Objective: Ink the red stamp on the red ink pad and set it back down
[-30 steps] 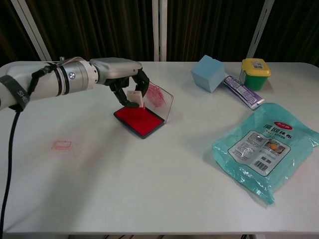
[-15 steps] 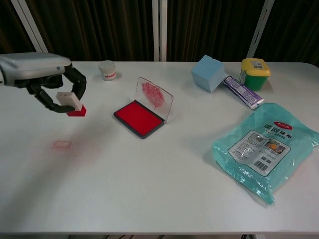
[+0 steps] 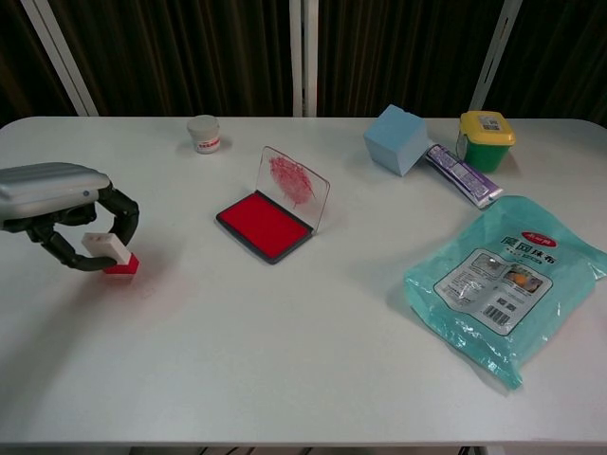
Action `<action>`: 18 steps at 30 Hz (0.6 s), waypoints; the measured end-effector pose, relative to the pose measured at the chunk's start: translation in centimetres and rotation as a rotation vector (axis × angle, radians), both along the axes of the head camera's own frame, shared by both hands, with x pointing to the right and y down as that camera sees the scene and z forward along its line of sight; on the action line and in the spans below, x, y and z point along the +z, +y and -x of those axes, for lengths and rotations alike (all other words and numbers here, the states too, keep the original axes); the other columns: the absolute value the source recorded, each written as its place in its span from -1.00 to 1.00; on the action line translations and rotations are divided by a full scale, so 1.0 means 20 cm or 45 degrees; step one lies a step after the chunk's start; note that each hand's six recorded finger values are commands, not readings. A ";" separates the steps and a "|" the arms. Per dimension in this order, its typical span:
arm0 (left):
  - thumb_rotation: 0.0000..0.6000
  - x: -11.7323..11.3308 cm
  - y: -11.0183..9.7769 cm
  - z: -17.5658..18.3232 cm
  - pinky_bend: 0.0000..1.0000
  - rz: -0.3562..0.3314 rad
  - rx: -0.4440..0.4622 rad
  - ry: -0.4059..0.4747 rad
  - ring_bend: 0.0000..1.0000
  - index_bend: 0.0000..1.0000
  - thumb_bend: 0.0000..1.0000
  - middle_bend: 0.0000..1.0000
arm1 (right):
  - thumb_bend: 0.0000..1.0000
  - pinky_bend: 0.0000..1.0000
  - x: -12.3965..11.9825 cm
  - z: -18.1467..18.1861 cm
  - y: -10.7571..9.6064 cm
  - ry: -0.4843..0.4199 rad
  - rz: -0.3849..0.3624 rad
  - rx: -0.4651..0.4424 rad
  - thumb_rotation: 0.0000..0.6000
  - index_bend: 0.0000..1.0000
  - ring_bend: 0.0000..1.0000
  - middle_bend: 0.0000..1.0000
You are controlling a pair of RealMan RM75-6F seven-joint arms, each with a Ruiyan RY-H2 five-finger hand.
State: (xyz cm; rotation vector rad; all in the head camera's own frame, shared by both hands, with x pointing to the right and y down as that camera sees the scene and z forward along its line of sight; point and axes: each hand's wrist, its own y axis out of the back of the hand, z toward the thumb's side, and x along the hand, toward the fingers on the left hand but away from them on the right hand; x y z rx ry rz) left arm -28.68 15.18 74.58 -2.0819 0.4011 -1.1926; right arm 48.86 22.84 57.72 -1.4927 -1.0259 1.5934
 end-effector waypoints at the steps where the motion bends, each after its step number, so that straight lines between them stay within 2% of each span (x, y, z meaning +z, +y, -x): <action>1: 1.00 0.01 0.00 0.00 0.98 0.006 -0.003 0.000 1.00 0.21 -0.17 0.19 | -0.61 -1.00 0.00 0.00 0.00 0.002 0.000 0.000 1.00 -1.00 -1.00 -1.00; 18: 1.00 0.07 0.01 0.05 0.98 0.046 -0.020 -0.011 1.00 0.18 -0.19 0.16 | -0.61 -1.00 0.02 0.01 0.00 0.009 0.019 0.002 1.00 -1.00 -1.00 -1.00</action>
